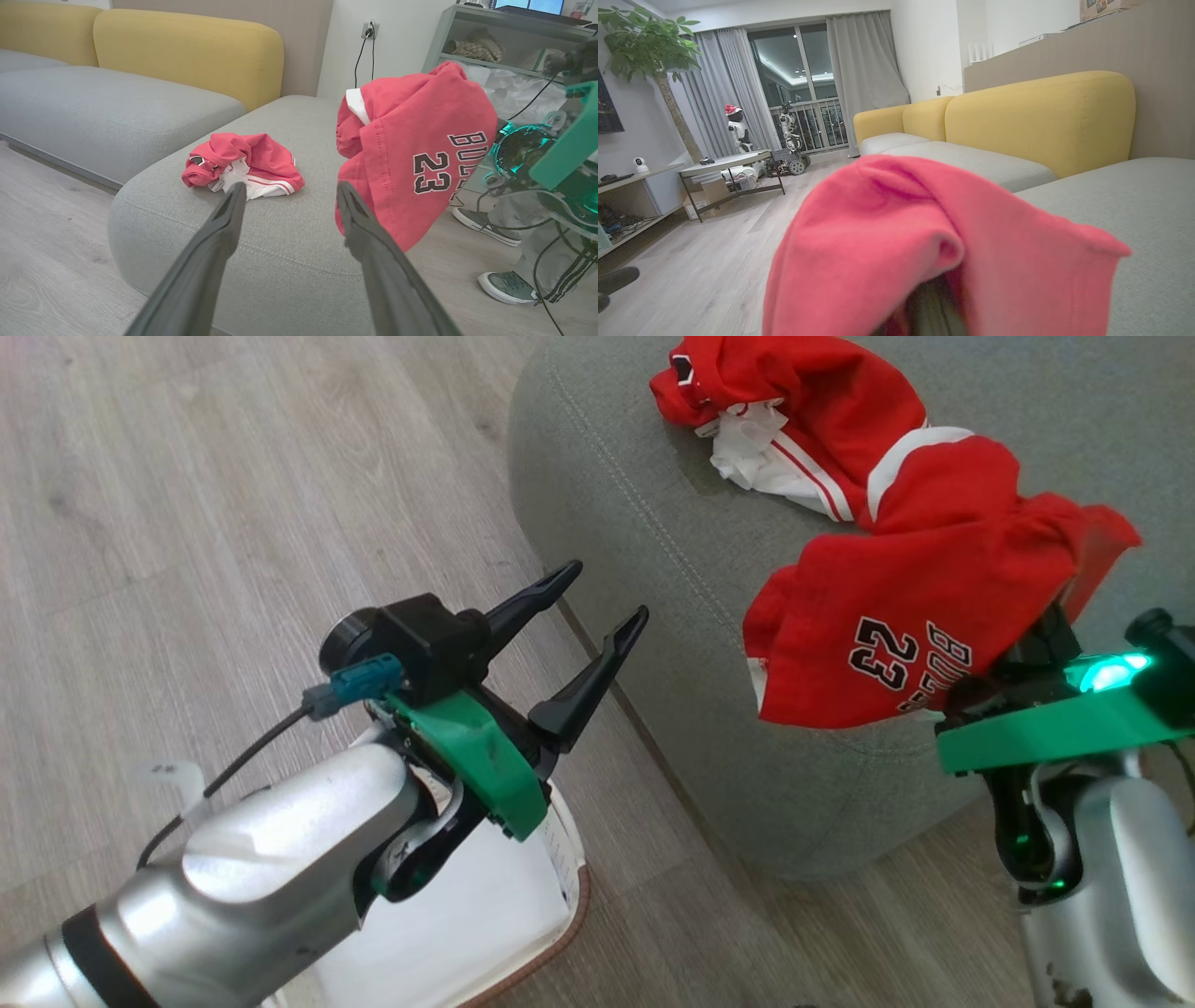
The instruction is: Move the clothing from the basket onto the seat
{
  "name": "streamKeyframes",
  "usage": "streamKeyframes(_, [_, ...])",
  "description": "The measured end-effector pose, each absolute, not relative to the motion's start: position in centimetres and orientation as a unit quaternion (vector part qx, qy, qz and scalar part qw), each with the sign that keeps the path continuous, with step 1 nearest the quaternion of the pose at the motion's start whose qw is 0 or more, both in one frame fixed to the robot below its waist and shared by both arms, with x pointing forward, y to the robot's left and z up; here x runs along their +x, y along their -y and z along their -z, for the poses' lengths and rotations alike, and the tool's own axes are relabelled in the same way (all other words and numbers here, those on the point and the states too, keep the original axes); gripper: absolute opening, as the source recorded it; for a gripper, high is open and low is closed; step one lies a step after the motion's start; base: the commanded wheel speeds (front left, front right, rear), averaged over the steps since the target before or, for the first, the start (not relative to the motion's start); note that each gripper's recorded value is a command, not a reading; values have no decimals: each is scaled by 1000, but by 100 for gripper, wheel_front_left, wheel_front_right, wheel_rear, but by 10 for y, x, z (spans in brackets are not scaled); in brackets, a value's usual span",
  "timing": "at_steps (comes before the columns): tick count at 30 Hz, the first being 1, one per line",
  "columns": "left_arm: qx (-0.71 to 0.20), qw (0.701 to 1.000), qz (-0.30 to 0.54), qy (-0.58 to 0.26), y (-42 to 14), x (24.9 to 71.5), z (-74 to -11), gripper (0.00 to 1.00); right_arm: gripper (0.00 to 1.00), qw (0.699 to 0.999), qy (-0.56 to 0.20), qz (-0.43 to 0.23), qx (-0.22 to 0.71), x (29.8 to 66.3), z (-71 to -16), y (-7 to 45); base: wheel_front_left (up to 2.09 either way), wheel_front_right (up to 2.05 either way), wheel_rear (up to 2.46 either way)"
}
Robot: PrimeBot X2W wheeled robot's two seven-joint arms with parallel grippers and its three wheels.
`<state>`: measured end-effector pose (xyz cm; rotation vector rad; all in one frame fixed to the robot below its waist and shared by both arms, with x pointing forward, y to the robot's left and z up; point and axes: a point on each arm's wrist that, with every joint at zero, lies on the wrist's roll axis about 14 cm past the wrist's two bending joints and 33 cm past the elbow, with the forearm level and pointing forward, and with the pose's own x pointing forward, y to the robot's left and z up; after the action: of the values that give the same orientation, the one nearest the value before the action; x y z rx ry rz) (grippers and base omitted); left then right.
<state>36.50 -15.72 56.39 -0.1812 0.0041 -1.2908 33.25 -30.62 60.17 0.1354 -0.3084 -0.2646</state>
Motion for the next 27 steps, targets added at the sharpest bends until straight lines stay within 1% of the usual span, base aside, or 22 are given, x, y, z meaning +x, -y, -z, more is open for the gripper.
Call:
streamKeyframes(7, [-101,791,603,-2,158,366,-564,100,0,979,144,134,61,340,-600,311,0,0,0])
streamKeyframes(9, [-107,789,605,-4,158,366,-564,100,0,980,143,129,51,349,-605,314,0,0,0])
streamKeyframes(16, [-118,782,612,-6,154,373,-562,100,0,982,150,118,1,398,-635,340,0,0,0])
streamKeyframes(19, [-121,782,611,-5,151,383,-561,100,0,982,146,123,-13,421,-641,355,0,0,0])
streamKeyframes(20, [-118,784,609,-6,146,391,-557,100,0,981,144,126,-24,437,-646,363,0,0,0])
streamKeyframes(21, [-118,785,608,-9,144,395,-554,100,0,981,143,129,-29,446,-648,368,0,0,0])
streamKeyframes(24, [-122,788,604,-17,139,406,-544,100,0,980,137,139,-43,468,-651,382,0,0,0])
streamKeyframes(27, [-126,789,601,-26,134,416,-532,100,0,979,116,154,-65,487,-643,400,0,0,0])
